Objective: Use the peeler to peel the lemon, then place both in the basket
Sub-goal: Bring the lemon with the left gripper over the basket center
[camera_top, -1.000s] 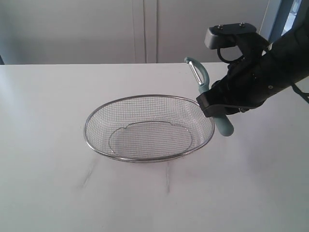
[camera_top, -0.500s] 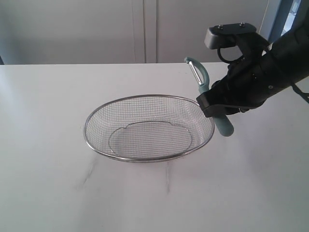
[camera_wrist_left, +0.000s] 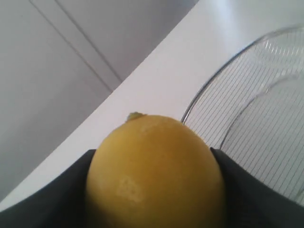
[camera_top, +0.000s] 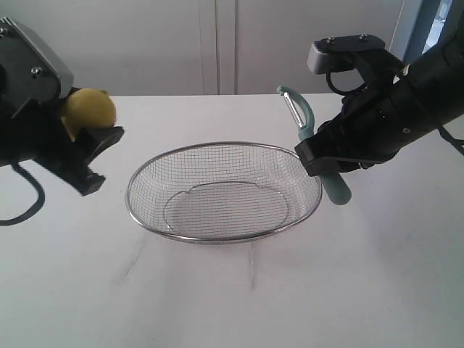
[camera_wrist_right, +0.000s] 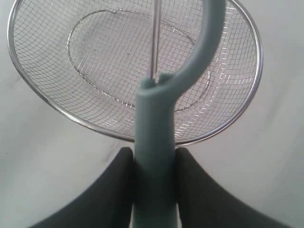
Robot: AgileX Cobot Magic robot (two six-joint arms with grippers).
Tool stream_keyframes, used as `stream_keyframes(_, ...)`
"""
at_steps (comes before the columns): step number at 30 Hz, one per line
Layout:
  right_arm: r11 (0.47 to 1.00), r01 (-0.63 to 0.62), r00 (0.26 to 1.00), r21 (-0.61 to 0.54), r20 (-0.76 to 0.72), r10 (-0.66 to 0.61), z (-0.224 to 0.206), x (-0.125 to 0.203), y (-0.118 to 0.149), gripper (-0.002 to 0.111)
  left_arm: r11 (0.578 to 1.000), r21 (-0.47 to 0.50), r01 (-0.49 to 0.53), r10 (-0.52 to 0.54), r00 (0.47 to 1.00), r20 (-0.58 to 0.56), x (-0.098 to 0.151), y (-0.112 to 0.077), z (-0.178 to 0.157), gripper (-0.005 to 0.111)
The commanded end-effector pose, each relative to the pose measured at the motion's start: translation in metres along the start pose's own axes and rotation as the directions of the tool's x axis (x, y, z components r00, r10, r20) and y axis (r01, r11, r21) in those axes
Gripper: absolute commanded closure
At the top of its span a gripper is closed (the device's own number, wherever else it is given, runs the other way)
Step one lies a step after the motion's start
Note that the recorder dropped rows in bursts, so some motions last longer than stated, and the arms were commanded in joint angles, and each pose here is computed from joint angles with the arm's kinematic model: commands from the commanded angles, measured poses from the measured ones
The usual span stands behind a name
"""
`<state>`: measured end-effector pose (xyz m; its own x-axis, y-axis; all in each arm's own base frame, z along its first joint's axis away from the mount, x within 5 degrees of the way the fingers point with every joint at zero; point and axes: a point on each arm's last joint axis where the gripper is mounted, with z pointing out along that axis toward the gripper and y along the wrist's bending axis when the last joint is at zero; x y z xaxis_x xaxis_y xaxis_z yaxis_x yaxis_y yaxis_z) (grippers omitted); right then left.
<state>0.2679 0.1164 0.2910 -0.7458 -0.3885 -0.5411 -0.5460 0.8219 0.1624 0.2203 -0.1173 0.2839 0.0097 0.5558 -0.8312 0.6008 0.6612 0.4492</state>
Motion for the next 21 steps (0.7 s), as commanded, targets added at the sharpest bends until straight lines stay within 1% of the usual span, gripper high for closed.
stream_keyframes(1,0.999,-0.032,0.999,-0.004,0.019,0.032,-0.002,-0.003,-0.001,0.108,0.974,0.164,0.155,-0.184,0.967,0.176,-0.012,-0.005,0.027,0.107)
stream_keyframes(2,0.999,-0.036,0.999,-0.007,0.02,0.036,-0.002,-0.003,-0.001,0.108,0.962,0.215,0.169,-0.21,0.961,0.182,-0.013,-0.008,0.034,0.107)
stream_keyframes(3,0.999,-0.037,0.999,-0.008,0.02,0.037,-0.002,-0.003,0.0,0.108,0.941,0.282,0.187,-0.248,0.949,0.197,-0.017,-0.012,0.038,0.107)
stream_keyframes(5,0.999,-0.042,0.999,-0.012,0.018,0.042,-0.001,-0.003,0.0,0.108,0.905,0.401,0.143,-0.25,0.941,0.228,-0.025,-0.018,0.046,0.107)
stream_keyframes(6,0.999,-0.048,0.999,-0.018,0.018,0.048,0.0,-0.003,0.0,0.108,0.892,0.436,0.121,-0.245,0.939,0.24,-0.029,-0.019,0.049,0.107)
stream_keyframes(9,0.997,-0.068,0.998,-0.041,0.002,0.068,0.004,-0.003,0.001,0.108,0.884,0.453,0.114,-0.239,0.943,0.23,-0.034,-0.015,0.056,0.107)
stream_keyframes(13,0.99,-0.107,0.994,-0.091,-0.014,0.106,0.011,-0.003,0.003,0.108,0.882,0.468,0.06,-0.188,0.954,0.233,-0.036,-0.016,0.057,0.107)
stream_keyframes(16,0.987,-0.091,0.996,-0.133,-0.017,0.09,0.014,-0.004,0.006,0.108,0.881,0.47,0.055,-0.184,0.955,0.233,-0.036,-0.017,0.057,0.107)
stream_keyframes(19,0.98,-0.049,0.999,-0.193,-0.005,0.049,0.014,-0.005,0.013,0.108,0.884,0.467,0.009,-0.134,0.963,0.235,-0.034,-0.018,0.057,0.107)
stream_keyframes(21,0.973,-0.014,1.0,-0.229,0.003,0.015,0.015,-0.006,0.02,0.108,0.888,0.461,-0.001,-0.117,0.967,0.227,-0.033,-0.018,0.058,0.107)
